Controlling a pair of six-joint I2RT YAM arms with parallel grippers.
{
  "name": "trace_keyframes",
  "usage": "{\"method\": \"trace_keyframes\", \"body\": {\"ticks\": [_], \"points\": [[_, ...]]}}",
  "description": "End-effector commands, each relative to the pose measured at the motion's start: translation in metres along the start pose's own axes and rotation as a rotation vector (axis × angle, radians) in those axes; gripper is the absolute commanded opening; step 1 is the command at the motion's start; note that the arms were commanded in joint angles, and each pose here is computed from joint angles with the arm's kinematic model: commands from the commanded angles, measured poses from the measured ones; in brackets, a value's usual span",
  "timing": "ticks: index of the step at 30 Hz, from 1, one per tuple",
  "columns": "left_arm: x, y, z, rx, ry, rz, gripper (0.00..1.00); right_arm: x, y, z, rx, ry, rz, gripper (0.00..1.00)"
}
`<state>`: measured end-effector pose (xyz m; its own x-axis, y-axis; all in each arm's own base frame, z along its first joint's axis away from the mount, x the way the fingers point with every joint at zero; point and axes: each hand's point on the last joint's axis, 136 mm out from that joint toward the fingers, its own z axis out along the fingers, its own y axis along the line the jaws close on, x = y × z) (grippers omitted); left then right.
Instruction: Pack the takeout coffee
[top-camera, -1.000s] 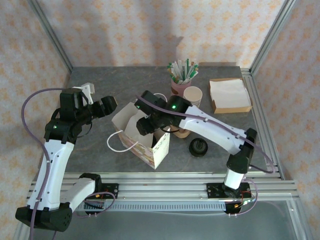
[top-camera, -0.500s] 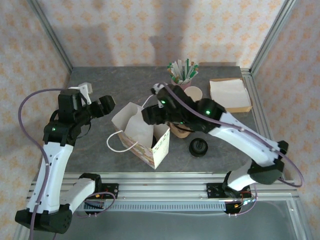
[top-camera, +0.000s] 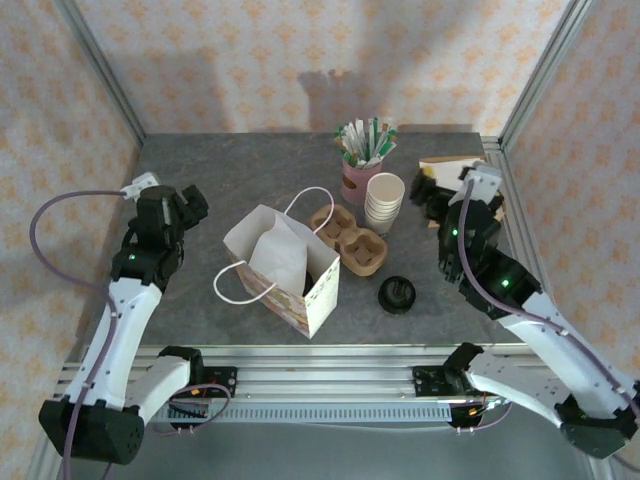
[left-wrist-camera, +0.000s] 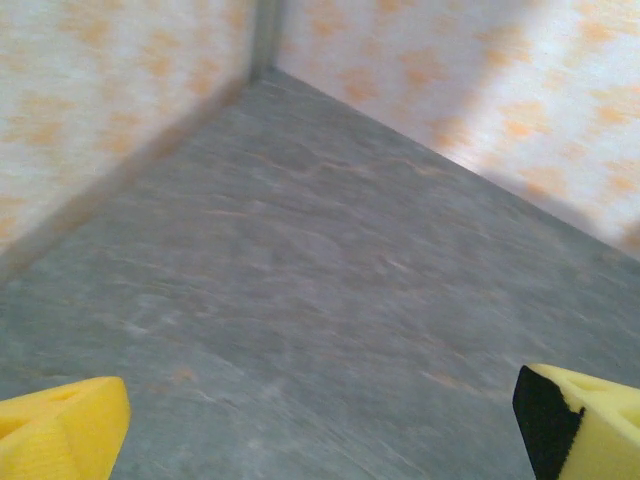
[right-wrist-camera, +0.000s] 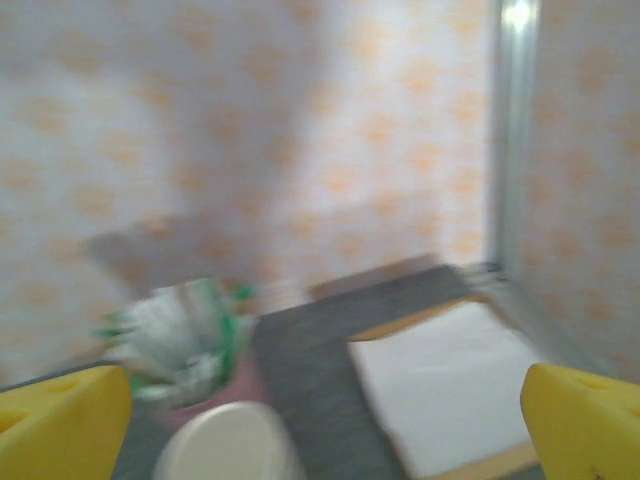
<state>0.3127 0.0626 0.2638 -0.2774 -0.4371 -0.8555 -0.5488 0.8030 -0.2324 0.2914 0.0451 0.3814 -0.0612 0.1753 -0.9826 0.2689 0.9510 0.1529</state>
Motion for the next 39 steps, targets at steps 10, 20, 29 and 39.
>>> {"method": "trace_keyframes", "body": {"ticks": [10, 20, 29, 39], "points": [[0.030, 0.011, 0.065, -0.088, -0.150, 0.138, 1.00, 0.153, -0.111, 0.090, 0.267, 0.007, -0.032, 0.99], [0.085, 0.024, 0.095, -0.098, -0.111, 0.236, 1.00, 0.225, -0.115, 0.117, 0.237, 0.137, -0.102, 0.99], [0.104, 0.008, 0.102, 0.041, -0.144, 0.282, 1.00, 0.249, -0.103, 0.132, 0.130, 0.139, -0.072, 0.99], [0.127, -0.008, 0.124, 0.097, -0.130, 0.334, 1.00, 0.254, -0.106, 0.137, 0.157, 0.145, -0.076, 0.99]]}}
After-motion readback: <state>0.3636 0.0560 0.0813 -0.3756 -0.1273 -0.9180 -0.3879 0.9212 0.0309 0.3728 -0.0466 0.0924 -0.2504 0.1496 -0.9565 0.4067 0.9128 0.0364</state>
